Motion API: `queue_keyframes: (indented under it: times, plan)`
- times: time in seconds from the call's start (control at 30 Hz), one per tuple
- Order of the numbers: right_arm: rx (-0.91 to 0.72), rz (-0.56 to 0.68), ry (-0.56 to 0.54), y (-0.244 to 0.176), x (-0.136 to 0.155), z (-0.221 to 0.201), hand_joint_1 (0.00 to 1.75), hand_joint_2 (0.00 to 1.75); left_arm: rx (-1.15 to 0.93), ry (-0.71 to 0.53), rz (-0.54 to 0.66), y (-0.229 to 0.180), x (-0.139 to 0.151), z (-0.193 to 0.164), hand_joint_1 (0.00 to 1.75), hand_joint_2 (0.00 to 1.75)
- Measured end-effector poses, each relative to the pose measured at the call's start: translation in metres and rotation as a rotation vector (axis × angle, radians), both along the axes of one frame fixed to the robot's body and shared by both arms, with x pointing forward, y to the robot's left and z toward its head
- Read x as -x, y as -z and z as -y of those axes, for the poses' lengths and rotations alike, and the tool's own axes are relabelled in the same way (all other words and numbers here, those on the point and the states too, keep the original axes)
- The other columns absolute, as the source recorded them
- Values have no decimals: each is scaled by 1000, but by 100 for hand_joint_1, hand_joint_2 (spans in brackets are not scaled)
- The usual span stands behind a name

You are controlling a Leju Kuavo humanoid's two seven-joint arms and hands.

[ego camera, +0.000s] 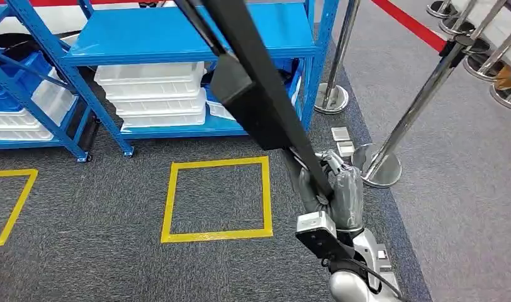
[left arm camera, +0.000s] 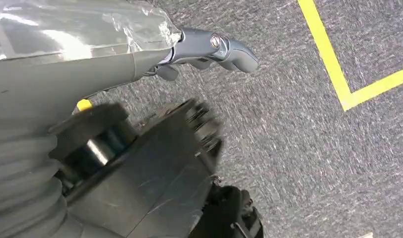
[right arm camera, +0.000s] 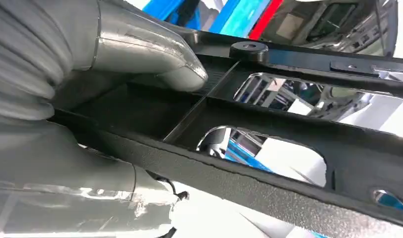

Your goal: Take the parts from the cabinet and place them on the table.

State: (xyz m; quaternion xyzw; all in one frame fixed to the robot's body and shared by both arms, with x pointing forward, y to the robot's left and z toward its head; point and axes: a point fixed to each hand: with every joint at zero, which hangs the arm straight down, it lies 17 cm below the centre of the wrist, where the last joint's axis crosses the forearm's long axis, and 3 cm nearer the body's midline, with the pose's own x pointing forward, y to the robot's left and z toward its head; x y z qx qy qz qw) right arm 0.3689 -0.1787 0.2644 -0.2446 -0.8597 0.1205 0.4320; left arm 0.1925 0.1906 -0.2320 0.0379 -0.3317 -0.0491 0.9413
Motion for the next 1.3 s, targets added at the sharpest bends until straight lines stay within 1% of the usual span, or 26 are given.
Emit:
queue_keyframes:
  times: [0.33, 0.47, 0.5, 0.67, 0.97, 1.3]
  plan:
    - [3, 3, 0, 0, 0, 0, 175, 175, -1, -1, 1, 0, -1, 0, 0, 175]
    - [42, 21, 29, -2, 3, 1, 175, 175, -6, -8, -1, 1, 2, -2, 0, 175]
    - [43, -5, 40, 6, 3, 3, 175, 175, -4, -6, 1, 2, 7, -2, 0, 175]
    - [37, -5, 44, 6, 2, 4, 175, 175, 0, -6, 13, 0, 3, -1, 0, 175]
    - [31, -12, 48, 7, 1, 3, 175, 175, -1, -5, 6, 1, 7, -2, 0, 175]
    - [31, -9, 51, 6, 0, 3, 175, 175, -2, -5, 8, 1, 6, -2, 0, 175]
